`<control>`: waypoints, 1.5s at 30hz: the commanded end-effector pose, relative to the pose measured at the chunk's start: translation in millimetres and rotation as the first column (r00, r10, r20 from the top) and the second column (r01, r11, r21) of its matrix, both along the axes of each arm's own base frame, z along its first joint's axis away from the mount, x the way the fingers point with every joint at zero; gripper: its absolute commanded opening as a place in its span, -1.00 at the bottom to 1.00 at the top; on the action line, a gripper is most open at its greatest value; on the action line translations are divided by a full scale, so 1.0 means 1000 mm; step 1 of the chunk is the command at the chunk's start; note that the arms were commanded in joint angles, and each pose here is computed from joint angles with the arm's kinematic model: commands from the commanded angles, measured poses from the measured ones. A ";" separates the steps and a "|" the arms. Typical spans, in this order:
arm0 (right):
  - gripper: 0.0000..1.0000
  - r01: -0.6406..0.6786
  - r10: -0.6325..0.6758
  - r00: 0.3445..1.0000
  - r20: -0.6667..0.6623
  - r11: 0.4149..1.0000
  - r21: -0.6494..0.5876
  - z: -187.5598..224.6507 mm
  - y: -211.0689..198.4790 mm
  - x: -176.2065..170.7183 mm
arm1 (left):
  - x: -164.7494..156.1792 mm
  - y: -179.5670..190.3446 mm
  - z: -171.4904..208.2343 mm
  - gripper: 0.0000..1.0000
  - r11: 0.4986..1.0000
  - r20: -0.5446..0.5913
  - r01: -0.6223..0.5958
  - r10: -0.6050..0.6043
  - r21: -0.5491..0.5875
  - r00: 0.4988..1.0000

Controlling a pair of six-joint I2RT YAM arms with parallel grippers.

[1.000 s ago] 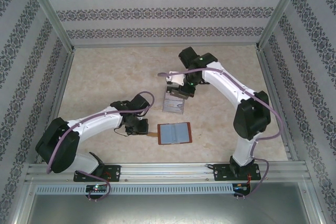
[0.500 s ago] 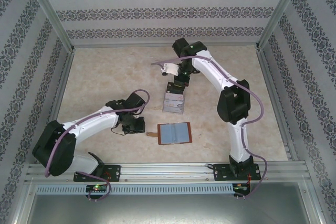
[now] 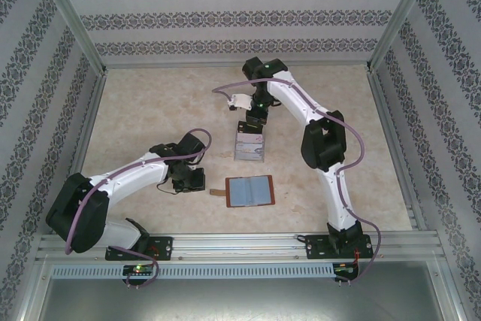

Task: Take the credit cards out of the card holder

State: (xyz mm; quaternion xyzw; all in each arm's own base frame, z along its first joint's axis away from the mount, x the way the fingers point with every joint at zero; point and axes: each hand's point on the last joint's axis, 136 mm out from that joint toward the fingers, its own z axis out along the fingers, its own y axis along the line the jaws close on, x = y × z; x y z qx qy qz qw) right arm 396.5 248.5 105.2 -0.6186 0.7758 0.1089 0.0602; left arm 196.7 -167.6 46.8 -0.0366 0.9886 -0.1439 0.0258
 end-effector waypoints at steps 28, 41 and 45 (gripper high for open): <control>-0.04 0.256 -0.258 0.953 0.156 0.966 0.034 0.030 -0.037 0.011 | 0.043 0.037 0.004 -0.33 0.990 0.104 -0.065 0.052 0.126 0.993; 0.96 0.610 -0.635 0.733 0.245 0.773 0.177 0.013 -0.120 -0.003 | 0.097 0.095 0.031 1.00 0.937 0.300 -0.187 0.095 0.295 0.949; 0.96 0.723 -0.754 0.591 0.288 0.653 0.226 -0.002 -0.158 -0.002 | 0.115 0.125 0.043 1.00 0.870 0.404 -0.249 0.063 0.426 0.912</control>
